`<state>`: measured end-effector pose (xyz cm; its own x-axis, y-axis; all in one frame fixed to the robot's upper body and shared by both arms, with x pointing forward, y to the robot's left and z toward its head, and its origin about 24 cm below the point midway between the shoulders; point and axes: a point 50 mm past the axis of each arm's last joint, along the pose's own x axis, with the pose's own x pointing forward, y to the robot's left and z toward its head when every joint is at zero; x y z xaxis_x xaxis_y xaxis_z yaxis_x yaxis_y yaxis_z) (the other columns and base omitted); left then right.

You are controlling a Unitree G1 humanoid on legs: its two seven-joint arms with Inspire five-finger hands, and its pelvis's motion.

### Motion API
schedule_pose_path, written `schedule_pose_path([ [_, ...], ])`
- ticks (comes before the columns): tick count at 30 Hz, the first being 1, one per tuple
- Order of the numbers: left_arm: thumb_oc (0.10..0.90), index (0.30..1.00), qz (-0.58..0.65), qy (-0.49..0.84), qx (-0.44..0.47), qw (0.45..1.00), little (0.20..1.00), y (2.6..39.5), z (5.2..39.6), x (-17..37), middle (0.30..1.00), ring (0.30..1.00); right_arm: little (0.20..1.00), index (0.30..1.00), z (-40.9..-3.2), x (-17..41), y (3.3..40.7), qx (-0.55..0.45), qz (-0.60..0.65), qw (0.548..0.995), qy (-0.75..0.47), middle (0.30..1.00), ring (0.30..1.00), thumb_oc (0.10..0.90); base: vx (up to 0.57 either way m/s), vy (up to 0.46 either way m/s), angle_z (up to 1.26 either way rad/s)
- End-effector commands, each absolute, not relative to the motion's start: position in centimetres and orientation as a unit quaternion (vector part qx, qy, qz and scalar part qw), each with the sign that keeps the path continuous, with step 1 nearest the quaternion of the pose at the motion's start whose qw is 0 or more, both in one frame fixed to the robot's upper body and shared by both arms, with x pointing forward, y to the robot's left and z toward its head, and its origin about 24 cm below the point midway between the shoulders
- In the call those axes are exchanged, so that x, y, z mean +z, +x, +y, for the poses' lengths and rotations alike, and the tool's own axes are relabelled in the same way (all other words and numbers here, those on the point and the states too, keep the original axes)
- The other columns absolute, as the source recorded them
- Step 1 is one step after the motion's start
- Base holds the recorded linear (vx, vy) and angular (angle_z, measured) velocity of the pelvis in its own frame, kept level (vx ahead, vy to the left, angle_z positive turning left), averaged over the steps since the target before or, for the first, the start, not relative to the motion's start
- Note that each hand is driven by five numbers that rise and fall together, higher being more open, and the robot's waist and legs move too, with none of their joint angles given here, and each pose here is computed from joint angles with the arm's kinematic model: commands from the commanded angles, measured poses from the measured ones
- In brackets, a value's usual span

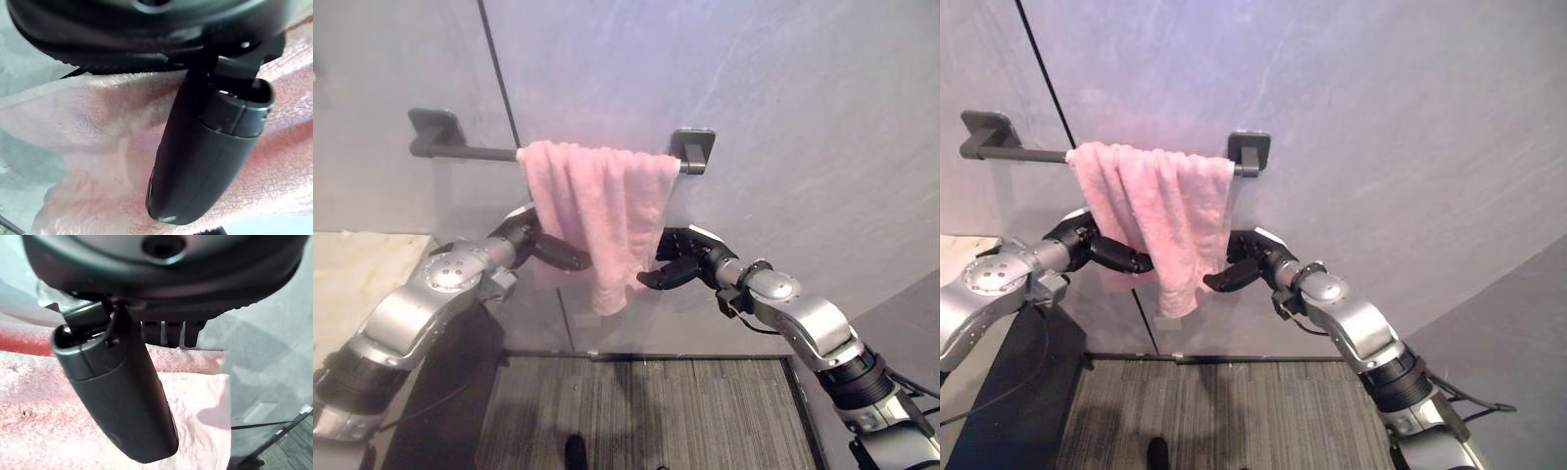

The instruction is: Organize the bathroom.

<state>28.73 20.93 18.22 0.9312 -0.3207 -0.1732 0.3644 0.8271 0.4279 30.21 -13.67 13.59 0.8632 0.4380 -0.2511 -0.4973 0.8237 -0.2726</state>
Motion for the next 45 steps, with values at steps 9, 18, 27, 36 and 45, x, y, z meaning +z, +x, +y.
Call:
schedule_pose_path([
  [9, 0.8, 0.9, -0.075, 0.261, -0.03, 0.962, 0.9, 29.3, 25.4, 23.9, 0.9, 0.9, 0.9, 0.9, -14.6, 20.5, 31.3, 0.187, -0.066, 0.96, -0.198, 0.9, 0.9, 0.8, 0.0, 0.0, 0.0],
  [18, 0.8, 0.9, -0.053, 0.261, -0.019, 0.964, 0.9, 29.3, 25.8, 23.2, 0.9, 0.9, 0.9, 0.9, -14.8, 20.4, 31.5, 0.179, -0.065, 0.962, -0.196, 0.9, 0.9, 0.8, 0.0, 0.0, 0.0],
  [27, 0.8, 0.9, -0.038, 0.261, 0.0, 0.964, 0.9, 29.1, 26.7, 22.7, 0.9, 0.9, 0.9, 0.9, -14.7, 20.4, 31.5, 0.179, -0.063, 0.962, -0.194, 0.9, 0.9, 0.8, 0.0, 0.0, 0.0],
  [36, 0.8, 0.9, -0.025, 0.27, 0.008, 0.962, 0.9, 29.2, 27.0, 22.3, 0.9, 0.9, 0.9, 0.9, -15.0, 20.2, 31.8, 0.163, -0.063, 0.966, -0.191, 0.9, 0.9, 0.8, 0.0, 0.0, 0.0],
  [45, 0.529, 0.493, 0.009, 0.251, -0.024, 0.968, 0.493, 29.3, 26.7, 21.7, 0.493, 0.493, 0.441, 0.441, -15.2, 20.0, 31.7, 0.167, -0.056, 0.966, -0.191, 0.441, 0.441, 0.494, 0.0, 0.0, 0.0],
])
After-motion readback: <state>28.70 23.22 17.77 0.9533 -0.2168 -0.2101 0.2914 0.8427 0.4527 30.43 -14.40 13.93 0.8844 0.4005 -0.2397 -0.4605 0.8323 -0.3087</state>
